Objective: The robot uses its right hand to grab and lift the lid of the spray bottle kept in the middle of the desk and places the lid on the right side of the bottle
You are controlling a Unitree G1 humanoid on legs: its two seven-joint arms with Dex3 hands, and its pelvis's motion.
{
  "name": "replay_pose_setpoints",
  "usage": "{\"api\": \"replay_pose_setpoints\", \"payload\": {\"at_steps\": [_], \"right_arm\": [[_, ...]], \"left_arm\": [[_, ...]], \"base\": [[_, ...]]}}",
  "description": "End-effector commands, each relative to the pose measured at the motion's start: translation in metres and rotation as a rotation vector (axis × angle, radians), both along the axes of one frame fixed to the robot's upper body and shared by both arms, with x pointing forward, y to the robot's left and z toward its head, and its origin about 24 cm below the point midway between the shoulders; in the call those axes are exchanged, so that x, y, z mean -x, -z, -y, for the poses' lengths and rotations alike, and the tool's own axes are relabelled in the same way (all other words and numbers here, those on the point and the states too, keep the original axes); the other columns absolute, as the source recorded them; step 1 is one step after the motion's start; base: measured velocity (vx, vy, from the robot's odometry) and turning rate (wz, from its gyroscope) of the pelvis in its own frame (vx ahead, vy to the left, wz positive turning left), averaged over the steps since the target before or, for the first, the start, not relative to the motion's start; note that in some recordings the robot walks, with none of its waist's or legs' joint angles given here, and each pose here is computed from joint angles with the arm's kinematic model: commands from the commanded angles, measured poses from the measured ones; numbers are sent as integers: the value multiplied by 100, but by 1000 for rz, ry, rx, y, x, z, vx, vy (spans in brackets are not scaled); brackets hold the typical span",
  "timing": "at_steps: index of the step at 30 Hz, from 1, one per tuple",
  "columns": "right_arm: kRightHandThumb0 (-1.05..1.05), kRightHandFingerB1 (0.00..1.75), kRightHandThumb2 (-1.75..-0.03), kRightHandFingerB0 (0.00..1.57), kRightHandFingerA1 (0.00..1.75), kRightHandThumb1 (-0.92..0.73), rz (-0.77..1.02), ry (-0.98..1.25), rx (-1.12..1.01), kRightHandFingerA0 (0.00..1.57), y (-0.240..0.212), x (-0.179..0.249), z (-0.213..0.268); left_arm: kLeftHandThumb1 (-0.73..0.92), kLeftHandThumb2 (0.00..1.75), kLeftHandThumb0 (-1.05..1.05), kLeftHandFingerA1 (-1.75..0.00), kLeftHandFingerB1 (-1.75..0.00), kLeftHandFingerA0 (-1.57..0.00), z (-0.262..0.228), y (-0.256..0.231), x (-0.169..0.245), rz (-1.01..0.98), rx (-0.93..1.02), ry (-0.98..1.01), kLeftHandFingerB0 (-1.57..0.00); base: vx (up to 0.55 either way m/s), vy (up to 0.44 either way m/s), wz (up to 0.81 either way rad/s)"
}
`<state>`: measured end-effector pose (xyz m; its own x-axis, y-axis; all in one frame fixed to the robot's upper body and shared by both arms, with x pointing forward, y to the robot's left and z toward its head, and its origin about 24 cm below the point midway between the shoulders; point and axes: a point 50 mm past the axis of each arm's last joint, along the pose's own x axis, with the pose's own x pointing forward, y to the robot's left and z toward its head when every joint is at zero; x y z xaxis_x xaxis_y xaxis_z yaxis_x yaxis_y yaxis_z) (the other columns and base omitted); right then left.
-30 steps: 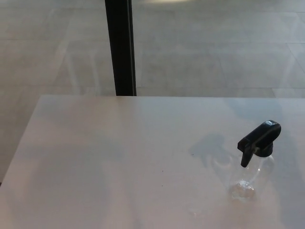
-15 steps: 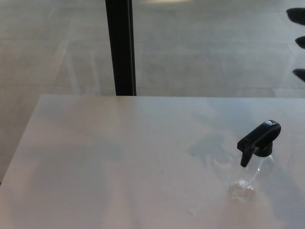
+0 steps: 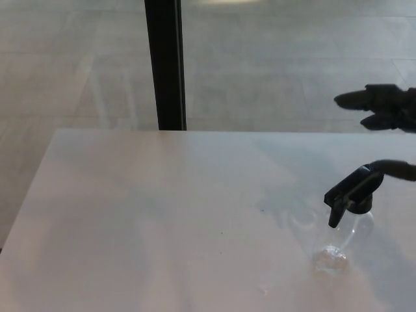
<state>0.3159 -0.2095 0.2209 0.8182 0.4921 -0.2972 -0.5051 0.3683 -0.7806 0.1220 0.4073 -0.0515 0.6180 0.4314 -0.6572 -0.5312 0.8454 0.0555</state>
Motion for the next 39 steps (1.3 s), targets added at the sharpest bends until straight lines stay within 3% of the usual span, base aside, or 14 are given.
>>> {"api": "replay_pose_setpoints", "payload": {"at_steps": [1, 3, 6, 7, 8, 12, 13, 14, 23, 28, 29, 36, 37, 39], "right_arm": [[-82, 27, -58, 11, 47, -57, -125, -153, 246, 10, 4, 12, -11], [-76, 36, -90, 5, 50, -45, -136, -155, 266, 2, 9, 13, -13], [-79, 34, -85, 8, 46, -44, -143, -165, 295, 4, 16, 15, -16], [-79, 27, -57, 13, 41, -53, -143, -170, 300, 8, 17, 16, -17], [-39, 50, -86, 0, 53, -19, -143, -173, 307, 2, 18, 17, -18], [-38, 49, -87, 0, 52, -22, -120, -181, 346, 1, 19, 20, -21], [-66, 30, -56, 16, 44, -50, -101, -179, 369, 14, 21, 21, -21], [-67, 40, -75, 13, 51, -39, -85, -179, 368, 14, 21, 21, -22], [-39, 36, -59, 51, 56, -61, 399, -208, 557, 62, 32, 22, -24], [-31, 40, -62, 64, 111, -72, 685, -217, 655, 74, 36, 20, -26], [-25, 47, -62, 76, 147, -66, 750, -212, 631, 75, 37, 22, -30], [-37, 63, -60, 90, 170, -58, 947, -214, 550, 85, 40, 22, -39], [-37, 77, -86, 85, 136, -39, 956, -213, 536, 118, 40, 22, -40], [-40, 62, -60, 92, 171, -54, 979, -207, 521, 89, 41, 21, -40]], "left_arm": [[52, 75, -105, -120, -114, -54, -13, -13, 2, 27, -37, 62, -32], [55, 76, -105, -120, -114, -54, -13, -13, 1, 20, -53, 79, -31], [53, 76, -105, -120, -113, -53, -11, -13, 0, 29, -51, 93, -35], [53, 77, -105, -120, -113, -54, -10, -13, -1, 28, -52, 97, -35], [53, 77, -105, -120, -113, -55, -10, -12, -1, 27, -52, 94, -35], [53, 76, -105, -122, -113, -56, -10, -13, -1, 34, -40, 86, -36], [53, 77, -105, -123, -114, -56, -10, -13, -1, 32, -47, 90, -36], [53, 77, -105, -123, -114, -57, -10, -13, -1, 33, -47, 93, -36], [51, 78, -105, -121, -114, -57, -11, -11, 0, 16, -46, 88, -35], [53, 76, -105, -122, -112, -57, -10, -10, 1, 14, -51, 92, -36], [51, 77, -105, -117, -108, -58, -9, -7, 6, 4, -44, 88, -38], [51, 77, -105, -119, -110, -60, -8, -5, 10, -1, -48, 85, -40], [50, 77, -105, -119, -112, -58, -8, -5, 9, 1, -49, 80, -40], [51, 76, -105, -117, -109, -58, -8, -4, 9, 0, -45, 78, -40]], "base": [[0, 0, 0], [0, 0, 0], [0, 0, 0], [0, 0, 0], [0, 0, 0], [0, 0, 0], [0, 0, 0], [0, 0, 0], [0, 0, 0], [0, 0, 0], [0, 0, 0], [0, 0, 0], [0, 0, 0], [0, 0, 0]]}}
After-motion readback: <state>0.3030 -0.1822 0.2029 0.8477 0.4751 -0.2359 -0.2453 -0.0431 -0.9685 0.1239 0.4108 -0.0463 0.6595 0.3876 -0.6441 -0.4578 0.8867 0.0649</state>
